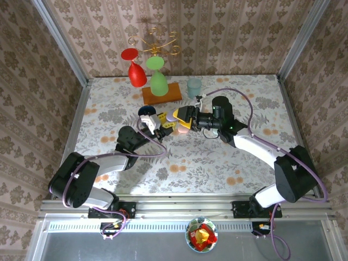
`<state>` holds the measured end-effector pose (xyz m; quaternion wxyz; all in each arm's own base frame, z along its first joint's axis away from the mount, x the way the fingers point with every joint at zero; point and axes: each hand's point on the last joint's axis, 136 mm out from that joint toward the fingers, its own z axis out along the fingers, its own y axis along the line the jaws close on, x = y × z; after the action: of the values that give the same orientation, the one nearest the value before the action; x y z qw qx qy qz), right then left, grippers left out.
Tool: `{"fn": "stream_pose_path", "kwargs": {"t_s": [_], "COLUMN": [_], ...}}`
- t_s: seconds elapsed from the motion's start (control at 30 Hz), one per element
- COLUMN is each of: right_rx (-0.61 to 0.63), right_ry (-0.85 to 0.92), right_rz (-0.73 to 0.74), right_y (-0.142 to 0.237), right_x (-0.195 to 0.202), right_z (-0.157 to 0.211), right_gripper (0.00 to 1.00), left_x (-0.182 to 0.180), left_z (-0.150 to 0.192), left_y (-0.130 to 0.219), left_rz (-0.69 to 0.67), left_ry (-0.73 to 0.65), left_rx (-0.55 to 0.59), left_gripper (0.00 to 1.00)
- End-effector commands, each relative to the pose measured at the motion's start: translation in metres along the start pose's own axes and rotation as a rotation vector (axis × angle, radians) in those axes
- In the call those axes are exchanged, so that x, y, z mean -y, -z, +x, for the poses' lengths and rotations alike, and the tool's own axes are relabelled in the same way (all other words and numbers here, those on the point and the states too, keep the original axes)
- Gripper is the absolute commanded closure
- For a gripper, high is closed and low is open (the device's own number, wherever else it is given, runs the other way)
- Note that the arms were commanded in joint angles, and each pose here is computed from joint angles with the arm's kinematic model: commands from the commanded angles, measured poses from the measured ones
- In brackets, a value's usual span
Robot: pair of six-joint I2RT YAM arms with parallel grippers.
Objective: Insert the wireless bluetooth earbuds into the charging case
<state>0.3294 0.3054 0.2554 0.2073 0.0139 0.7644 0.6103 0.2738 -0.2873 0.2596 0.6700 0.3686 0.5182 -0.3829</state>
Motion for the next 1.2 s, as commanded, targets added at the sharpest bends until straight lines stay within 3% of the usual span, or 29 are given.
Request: {"fn": "stream_pose_path", "kwargs": {"t_s": [0.0, 0.27, 0.4, 0.53, 0.8, 0.93, 1.17], "right_rx": [-0.029, -0.007, 0.004, 0.03, 0.148, 0.175, 0.162], "right_ry": [-0.007, -0.01, 0.009, 0.032, 0.018, -0.021, -0.088], "right_rz": [-0.078, -0.067, -0.069, -0.054, 0.081, 0.174, 0.386], "right_y": [0.001, 0.004, 0.006, 0.01, 0.032, 0.043, 0.053], "right_x": [-0.012, -0.007, -0.009, -0.008, 0.027, 0.063, 0.143], "right_z": [0.003, -0.001, -0.002, -0.005, -0.021, -0.022, 0.0], "right_gripper": [0.31, 0.69, 0.8, 0.83, 0.83, 0.83, 0.83], "left_x": [0.005, 0.005, 0.006, 0.009, 0.014, 0.025, 0.052], "left_z": [-0.019, -0.016, -0.012, -0.013, 0.03, 0.048, 0.076], "left_y": [-0.002, -0.001, 0.0, 0.006, 0.018, 0.026, 0.03], "left_rz": [0.018, 0.015, 0.016, 0.018, 0.021, 0.069, 0.184], "left_ry": [-0.014, -0.025, -0.04, -0.045, -0.063, -0.06, -0.038], "left_rx": [0.056, 0.048, 0.041, 0.04, -0.171, -0.269, -0.392], "left_gripper": [0.74, 0.74, 0.73, 0.69, 0.28, 0.13, 0.08]}}
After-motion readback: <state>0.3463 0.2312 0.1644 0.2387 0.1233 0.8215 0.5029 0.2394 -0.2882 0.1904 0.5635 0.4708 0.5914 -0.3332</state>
